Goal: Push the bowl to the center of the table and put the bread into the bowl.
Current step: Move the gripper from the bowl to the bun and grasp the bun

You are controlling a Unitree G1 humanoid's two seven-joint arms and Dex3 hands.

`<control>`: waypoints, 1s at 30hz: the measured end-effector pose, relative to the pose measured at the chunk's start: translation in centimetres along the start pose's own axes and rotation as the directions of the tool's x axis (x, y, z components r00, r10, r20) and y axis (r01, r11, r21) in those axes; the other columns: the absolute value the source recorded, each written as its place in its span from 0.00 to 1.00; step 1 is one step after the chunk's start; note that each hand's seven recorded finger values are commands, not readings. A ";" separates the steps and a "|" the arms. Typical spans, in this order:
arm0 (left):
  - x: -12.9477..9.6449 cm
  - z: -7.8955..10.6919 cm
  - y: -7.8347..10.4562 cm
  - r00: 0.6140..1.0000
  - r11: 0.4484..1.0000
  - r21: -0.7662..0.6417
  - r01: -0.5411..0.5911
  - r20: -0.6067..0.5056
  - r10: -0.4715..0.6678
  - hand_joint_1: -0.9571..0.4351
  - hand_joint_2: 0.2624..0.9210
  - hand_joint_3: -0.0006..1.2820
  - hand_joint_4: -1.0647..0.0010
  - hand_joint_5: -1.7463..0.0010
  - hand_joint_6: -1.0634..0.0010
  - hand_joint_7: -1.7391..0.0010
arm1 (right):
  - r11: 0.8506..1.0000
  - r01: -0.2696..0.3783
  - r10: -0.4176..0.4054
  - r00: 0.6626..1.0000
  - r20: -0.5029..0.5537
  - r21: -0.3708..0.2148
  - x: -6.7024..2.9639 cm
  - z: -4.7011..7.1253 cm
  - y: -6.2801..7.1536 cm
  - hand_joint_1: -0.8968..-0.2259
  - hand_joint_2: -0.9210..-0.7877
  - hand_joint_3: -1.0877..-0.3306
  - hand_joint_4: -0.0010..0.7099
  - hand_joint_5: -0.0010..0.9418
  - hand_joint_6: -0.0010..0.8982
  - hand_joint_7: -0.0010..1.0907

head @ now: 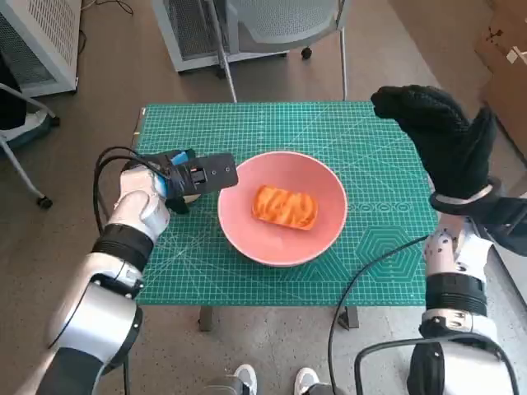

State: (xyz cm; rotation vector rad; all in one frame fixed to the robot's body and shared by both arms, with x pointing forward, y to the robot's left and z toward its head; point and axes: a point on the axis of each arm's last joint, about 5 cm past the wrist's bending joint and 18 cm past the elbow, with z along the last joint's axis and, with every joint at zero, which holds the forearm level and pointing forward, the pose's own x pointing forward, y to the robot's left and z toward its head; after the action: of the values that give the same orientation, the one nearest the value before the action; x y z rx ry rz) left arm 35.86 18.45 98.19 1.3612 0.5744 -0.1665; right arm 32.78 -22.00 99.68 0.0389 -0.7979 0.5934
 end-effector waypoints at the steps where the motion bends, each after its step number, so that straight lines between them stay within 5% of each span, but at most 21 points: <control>1: 0.0 0.0 -0.1 1.000 1.000 -0.004 -0.015 -0.002 0.015 0.72 0.73 0.03 0.90 0.98 0.77 0.98 | 1.000 -0.001 0.001 1.000 0.001 -0.001 0.01 0.0 0.0 0.32 0.00 0.41 0.40 0.00 0.39 0.00; 2: 0.1 0.0 -0.2 1.000 1.000 -0.007 -0.024 -0.003 0.024 0.73 0.74 0.03 0.82 0.96 0.76 0.98 | 1.000 -0.001 0.001 1.000 0.002 -0.001 0.03 0.0 0.0 0.32 0.00 0.41 0.40 0.00 0.39 0.00; 3: 0.1 0.0 -0.2 0.999 0.999 -0.009 -0.034 -0.003 0.034 0.78 0.74 0.08 0.72 0.83 0.75 0.98 | 1.000 -0.001 0.001 1.000 0.002 -0.002 0.03 0.0 0.0 0.32 0.00 0.41 0.40 0.00 0.39 0.00; 4: 0.1 -0.1 -0.3 0.999 0.999 -0.013 -0.048 -0.003 0.048 0.85 0.69 0.20 0.59 0.62 0.72 0.98 | 1.000 -0.001 0.001 1.000 0.003 -0.002 0.04 0.0 0.0 0.32 0.00 0.41 0.40 0.00 0.39 0.00; 6: 0.2 -0.1 -0.5 0.997 0.997 -0.018 -0.079 -0.002 0.079 0.94 0.41 0.58 0.48 0.30 0.68 0.99 | 1.000 -0.002 0.002 1.000 0.005 -0.003 0.06 0.1 0.0 0.32 0.00 0.41 0.40 0.00 0.39 0.00; 9: 0.3 -0.1 -0.7 0.993 0.992 -0.017 -0.122 0.003 0.122 0.98 0.32 0.72 0.44 0.17 0.63 0.99 | 1.000 -0.002 0.002 1.000 0.006 -0.004 0.08 0.1 0.0 0.32 0.00 0.41 0.40 0.00 0.39 0.00; 16: 0.3 -0.1 -1.0 0.983 0.983 0.005 -0.185 0.019 0.185 0.97 0.54 0.54 0.43 0.18 0.50 0.97 | 1.000 -0.003 0.003 1.000 0.007 -0.004 0.09 0.1 0.0 0.32 0.00 0.41 0.40 0.00 0.39 0.00; 21: 0.5 -0.3 -1.4 0.977 0.976 0.048 -0.211 0.027 0.210 0.95 0.86 0.29 0.49 0.19 0.38 0.95 | 1.000 -0.004 0.004 1.000 0.008 -0.003 0.10 0.1 0.0 0.32 0.00 0.41 0.40 0.00 0.39 0.00; 27: 0.6 -0.4 -2.1 0.963 0.958 0.101 -0.267 0.060 0.262 0.95 0.98 0.19 0.51 0.19 0.30 0.91 | 1.000 -0.007 0.007 1.000 0.009 -0.003 0.10 0.1 0.0 0.32 0.00 0.41 0.40 0.00 0.39 0.00; 28: 0.6 -0.4 -2.2 0.961 0.956 0.104 -0.275 0.065 0.269 0.85 0.98 0.18 0.51 0.21 0.37 0.67 | 1.000 -0.008 0.009 1.000 0.009 -0.003 0.11 0.1 0.0 0.32 0.00 0.41 0.40 0.00 0.39 0.00; 30: 0.6 -0.5 -2.4 0.957 0.951 0.107 -0.288 0.072 0.282 0.77 0.99 0.17 0.49 0.19 0.46 0.51 | 1.000 -0.011 0.011 1.000 0.010 -0.004 0.11 0.1 0.0 0.32 0.00 0.41 0.40 0.00 0.39 0.00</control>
State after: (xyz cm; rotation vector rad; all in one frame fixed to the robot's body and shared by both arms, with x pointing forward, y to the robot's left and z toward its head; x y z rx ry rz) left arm 35.21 18.55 95.74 1.5328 0.3192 -0.0023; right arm 32.76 -21.96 99.83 0.0339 -0.8092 0.6022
